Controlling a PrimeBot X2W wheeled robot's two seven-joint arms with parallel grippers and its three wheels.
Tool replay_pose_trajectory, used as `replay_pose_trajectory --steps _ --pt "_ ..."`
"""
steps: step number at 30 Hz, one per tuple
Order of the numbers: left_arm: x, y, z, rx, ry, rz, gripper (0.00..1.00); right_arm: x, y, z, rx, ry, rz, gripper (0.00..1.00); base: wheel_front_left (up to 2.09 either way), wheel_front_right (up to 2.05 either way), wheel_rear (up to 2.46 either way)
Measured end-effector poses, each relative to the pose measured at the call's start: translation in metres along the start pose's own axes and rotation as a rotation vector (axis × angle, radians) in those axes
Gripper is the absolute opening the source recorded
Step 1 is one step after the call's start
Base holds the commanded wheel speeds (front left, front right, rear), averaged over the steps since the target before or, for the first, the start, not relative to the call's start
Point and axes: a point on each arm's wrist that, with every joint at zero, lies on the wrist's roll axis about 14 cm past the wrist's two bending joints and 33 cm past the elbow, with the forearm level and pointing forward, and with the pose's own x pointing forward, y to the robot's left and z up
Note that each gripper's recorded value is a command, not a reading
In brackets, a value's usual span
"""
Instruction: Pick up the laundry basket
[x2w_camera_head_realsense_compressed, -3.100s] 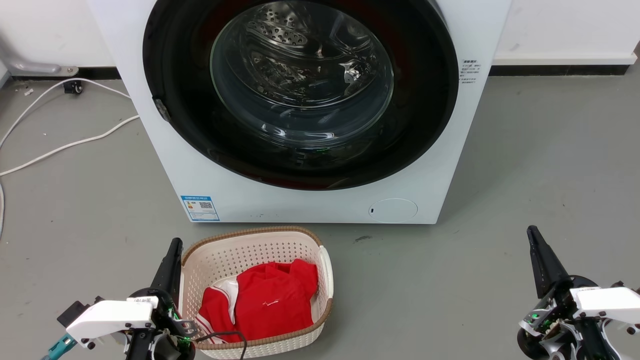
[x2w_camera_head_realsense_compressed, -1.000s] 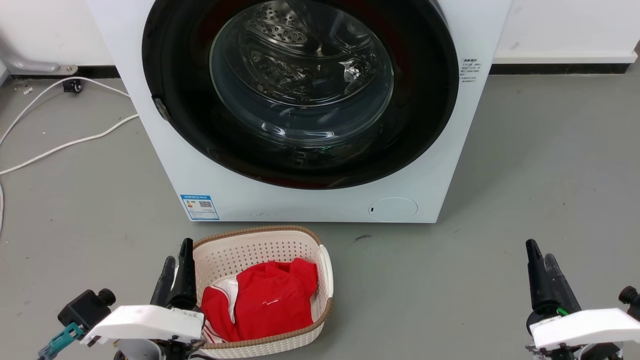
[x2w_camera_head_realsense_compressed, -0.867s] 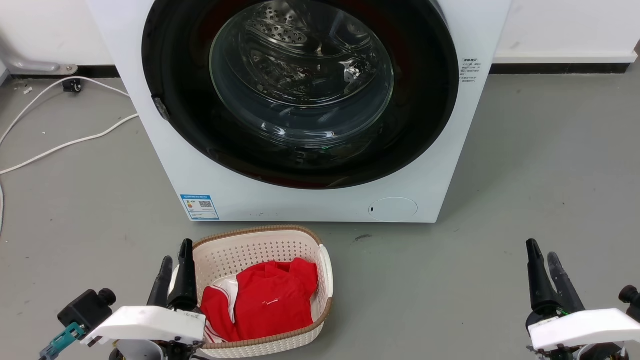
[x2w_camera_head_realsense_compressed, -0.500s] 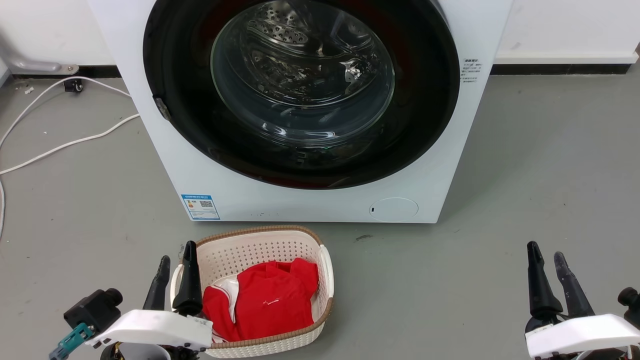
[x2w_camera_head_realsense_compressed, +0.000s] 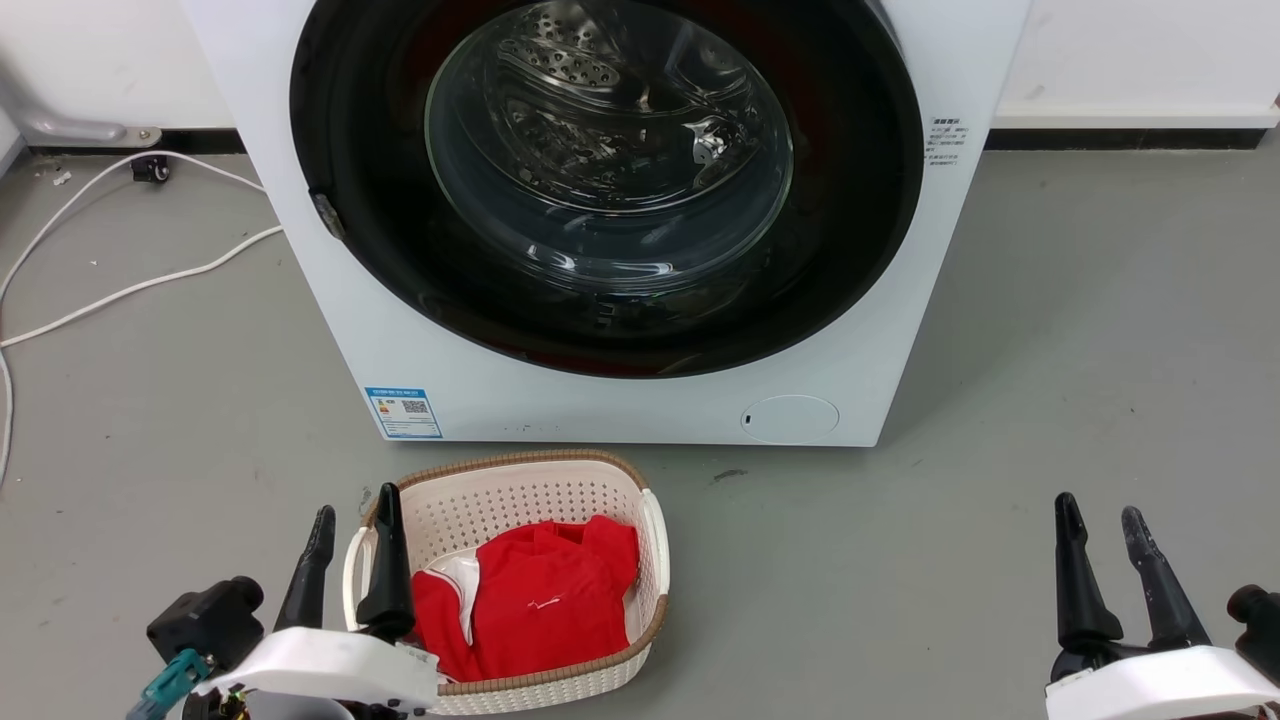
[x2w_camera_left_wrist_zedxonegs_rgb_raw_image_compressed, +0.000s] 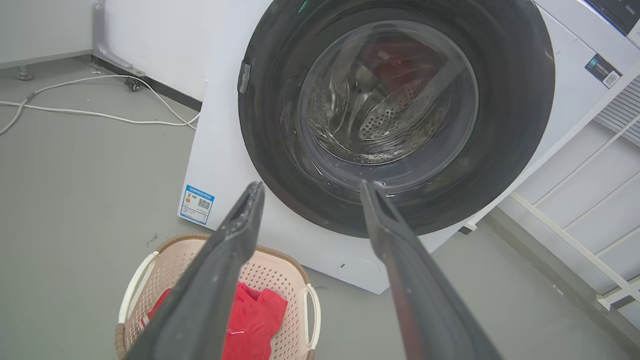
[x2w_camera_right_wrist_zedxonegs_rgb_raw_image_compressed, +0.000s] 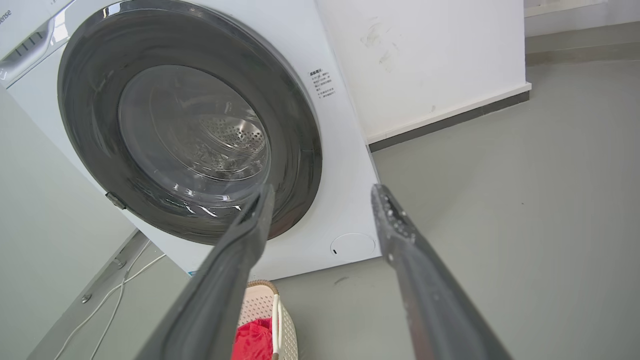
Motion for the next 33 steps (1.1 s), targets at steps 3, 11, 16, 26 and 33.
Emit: replay_pose_trajectory --steps 3,11,16,26,33 --pt "-0.001 -0.001 0.000 0.034 -0.004 -0.006 1.00 -0.001 0.001 0.001 -0.035 -0.005 0.006 1.00 0.00 0.00 0.00" --pt "-0.002 -0.006 0.005 0.115 -0.028 -0.029 1.00 -0.004 0.004 0.006 -0.117 -0.027 0.021 1.00 0.00 0.00 0.00" --pt "-0.004 -0.008 0.006 0.163 -0.038 -0.037 1.00 -0.005 0.007 0.009 -0.161 -0.040 0.034 1.00 0.00 0.00 0.00" --pt "-0.008 -0.009 0.006 0.247 -0.051 -0.047 1.00 -0.009 0.010 0.013 -0.243 -0.059 0.050 1.00 0.00 0.00 0.00" --pt "-0.010 -0.010 0.006 0.301 -0.060 -0.056 1.00 -0.012 0.012 0.014 -0.292 -0.069 0.062 1.00 0.00 0.00 0.00"
